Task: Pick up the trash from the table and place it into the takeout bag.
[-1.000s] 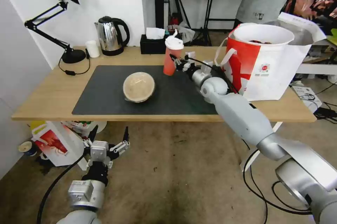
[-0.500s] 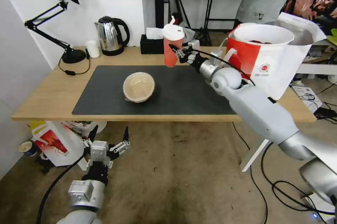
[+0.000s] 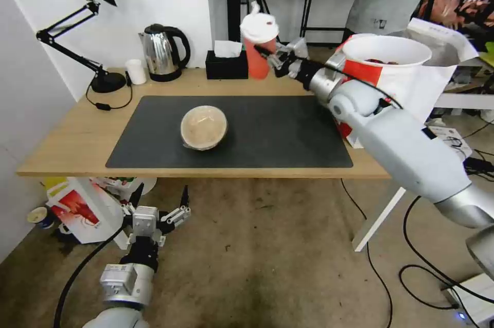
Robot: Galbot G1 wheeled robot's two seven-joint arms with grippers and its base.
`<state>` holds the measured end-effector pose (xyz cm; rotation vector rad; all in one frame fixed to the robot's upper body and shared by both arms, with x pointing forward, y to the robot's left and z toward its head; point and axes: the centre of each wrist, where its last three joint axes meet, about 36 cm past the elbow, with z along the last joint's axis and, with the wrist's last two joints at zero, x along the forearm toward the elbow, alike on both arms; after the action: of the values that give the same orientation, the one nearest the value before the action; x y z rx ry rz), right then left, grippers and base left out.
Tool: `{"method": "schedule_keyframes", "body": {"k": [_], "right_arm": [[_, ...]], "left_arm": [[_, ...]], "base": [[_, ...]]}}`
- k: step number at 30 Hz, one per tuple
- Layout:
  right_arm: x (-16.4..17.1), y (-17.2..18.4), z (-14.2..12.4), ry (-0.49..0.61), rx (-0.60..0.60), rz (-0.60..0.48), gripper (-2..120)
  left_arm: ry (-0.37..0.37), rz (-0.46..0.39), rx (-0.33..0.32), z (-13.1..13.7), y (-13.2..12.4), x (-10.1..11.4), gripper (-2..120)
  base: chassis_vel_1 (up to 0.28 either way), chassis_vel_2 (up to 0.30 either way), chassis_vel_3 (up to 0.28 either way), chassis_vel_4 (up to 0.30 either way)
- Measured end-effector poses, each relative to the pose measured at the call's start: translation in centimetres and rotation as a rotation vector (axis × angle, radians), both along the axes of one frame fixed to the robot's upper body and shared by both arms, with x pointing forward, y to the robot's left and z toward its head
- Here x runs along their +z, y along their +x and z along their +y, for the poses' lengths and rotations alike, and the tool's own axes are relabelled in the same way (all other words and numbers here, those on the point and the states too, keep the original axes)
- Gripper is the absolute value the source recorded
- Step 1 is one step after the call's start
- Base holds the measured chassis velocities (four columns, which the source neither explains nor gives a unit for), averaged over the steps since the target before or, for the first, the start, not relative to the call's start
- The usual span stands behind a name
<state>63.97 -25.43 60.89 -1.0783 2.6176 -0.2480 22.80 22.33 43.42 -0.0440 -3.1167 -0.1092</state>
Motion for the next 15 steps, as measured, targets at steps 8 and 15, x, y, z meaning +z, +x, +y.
{"method": "schedule_keyframes", "body": {"k": [8, 15], "right_arm": [[2.9, 0.2, -3.2, 0.03, -0.054, -0.046, 3], [4.6, -0.1, -6.0, 0.025, -0.088, -0.079, 3]], "left_arm": [[0.0, 0.0, 0.0, 0.0, 0.0, 0.0, 100], [0.0, 0.0, 0.0, 0.0, 0.0, 0.0, 100]], "base": [[0.0, 0.0, 0.0, 0.0], [0.0, 0.0, 0.0, 0.0]]}}
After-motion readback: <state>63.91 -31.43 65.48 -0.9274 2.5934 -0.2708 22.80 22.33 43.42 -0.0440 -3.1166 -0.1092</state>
